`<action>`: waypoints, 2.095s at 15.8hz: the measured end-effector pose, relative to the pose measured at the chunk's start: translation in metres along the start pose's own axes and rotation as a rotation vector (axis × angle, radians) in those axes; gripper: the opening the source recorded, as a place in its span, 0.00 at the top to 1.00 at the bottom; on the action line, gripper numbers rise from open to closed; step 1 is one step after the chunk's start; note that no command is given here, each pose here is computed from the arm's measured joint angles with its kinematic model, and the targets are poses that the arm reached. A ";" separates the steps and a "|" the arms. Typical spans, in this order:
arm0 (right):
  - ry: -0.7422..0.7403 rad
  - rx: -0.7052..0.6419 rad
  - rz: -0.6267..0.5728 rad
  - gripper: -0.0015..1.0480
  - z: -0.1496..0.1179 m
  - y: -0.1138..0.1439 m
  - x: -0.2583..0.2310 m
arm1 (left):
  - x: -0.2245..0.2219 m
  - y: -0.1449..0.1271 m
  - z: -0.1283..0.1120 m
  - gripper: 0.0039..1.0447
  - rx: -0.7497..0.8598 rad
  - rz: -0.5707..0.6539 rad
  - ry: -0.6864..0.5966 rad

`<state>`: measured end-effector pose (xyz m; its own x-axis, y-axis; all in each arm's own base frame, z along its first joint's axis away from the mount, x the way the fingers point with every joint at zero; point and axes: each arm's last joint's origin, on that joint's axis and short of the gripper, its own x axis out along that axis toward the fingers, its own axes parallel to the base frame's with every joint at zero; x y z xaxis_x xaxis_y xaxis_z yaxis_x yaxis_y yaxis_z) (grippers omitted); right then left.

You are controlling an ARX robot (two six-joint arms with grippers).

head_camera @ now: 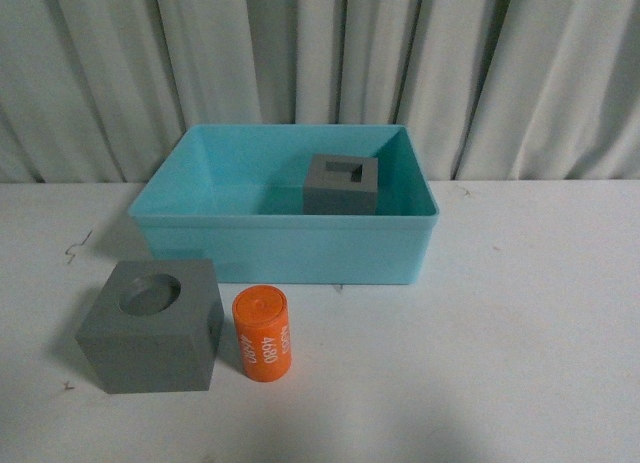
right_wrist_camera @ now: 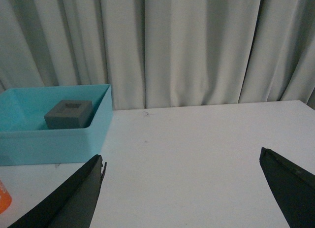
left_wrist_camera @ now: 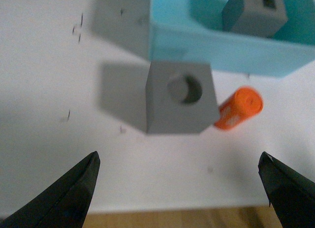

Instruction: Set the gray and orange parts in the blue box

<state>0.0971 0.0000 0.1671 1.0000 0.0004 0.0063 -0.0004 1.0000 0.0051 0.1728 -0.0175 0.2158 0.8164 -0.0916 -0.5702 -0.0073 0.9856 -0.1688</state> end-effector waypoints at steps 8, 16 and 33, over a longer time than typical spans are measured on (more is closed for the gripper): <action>0.000 0.000 0.000 0.06 0.000 0.000 0.000 | 0.092 -0.023 0.046 0.06 0.154 0.051 0.034; 0.000 0.000 0.000 0.06 0.000 0.000 0.000 | 0.152 -0.006 0.019 0.06 0.234 0.136 0.176; 0.000 0.000 0.000 0.06 0.000 0.000 0.000 | 0.192 -0.012 0.000 0.57 0.226 0.119 0.272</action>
<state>0.0971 0.0000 0.1671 1.0000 0.0000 0.0059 0.0000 1.0000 0.0051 0.3300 -0.0470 0.1082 0.6340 0.0215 -0.7730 0.0593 0.9953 0.0763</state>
